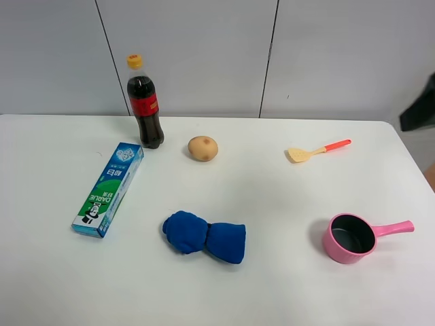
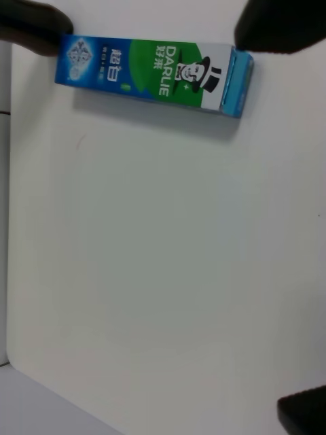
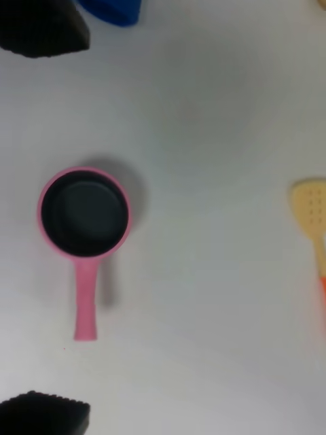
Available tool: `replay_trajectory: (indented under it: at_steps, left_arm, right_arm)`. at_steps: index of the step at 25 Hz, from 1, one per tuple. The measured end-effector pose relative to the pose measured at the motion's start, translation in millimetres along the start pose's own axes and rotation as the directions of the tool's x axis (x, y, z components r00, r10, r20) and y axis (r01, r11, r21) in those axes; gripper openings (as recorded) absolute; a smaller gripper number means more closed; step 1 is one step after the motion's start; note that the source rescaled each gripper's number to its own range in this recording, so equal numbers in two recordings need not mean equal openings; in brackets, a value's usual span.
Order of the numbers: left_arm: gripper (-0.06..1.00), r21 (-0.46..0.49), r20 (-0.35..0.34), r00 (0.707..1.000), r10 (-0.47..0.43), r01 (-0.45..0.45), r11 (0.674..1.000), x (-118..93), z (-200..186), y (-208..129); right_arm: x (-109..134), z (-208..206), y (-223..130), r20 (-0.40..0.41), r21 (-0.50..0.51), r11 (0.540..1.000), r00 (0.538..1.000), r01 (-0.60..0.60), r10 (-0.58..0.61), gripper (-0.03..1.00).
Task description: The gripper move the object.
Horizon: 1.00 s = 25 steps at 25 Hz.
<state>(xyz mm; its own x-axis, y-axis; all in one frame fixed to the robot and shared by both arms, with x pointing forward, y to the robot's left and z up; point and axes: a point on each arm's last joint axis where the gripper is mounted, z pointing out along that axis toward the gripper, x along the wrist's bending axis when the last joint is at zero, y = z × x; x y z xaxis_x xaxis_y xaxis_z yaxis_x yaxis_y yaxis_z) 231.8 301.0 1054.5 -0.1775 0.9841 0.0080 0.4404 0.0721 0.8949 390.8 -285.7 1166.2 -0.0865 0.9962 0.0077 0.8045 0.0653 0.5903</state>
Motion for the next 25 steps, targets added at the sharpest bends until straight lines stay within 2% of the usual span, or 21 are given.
replay_trajectory:
  at_steps: [5, 14, 19, 22, 25]
  left_arm:
    - [1.00, 0.000, 0.000, 1.000, 0.000, 0.000, 1.000, 0.0, 0.0, 0.0]
    - [1.00, 0.000, 0.002, 1.000, -0.001, 0.001, 1.000, -0.2, 0.0, 0.0]
    - [1.00, 0.000, 0.001, 1.000, -0.001, 0.001, 1.000, -0.1, 0.0, 0.0]
    - [1.00, 0.000, 0.001, 1.000, -0.001, 0.001, 1.000, -0.1, 0.0, 0.0]
    - [1.00, 0.000, 0.001, 1.000, -0.001, 0.001, 1.000, -0.1, 0.0, 0.0]
  right_arm:
    - [-8.8, -25.0, -56.9, 0.059, -0.098, 0.992, 0.995, -0.074, 0.080, 1.00]
    - [-3.0, -14.3, -135.7, 0.070, -0.285, 0.958, 0.996, -0.033, 0.055, 1.00]
    - [-0.6, -11.4, -166.6, 0.078, -0.439, 0.898, 0.996, -0.010, 0.050, 1.00]
    - [0.6, -8.2, -182.3, 0.080, -0.484, 0.875, 0.996, -0.005, 0.050, 1.00]
    - [1.1, -5.2, -190.8, 0.081, -0.489, 0.872, 0.995, -0.004, 0.051, 1.00]
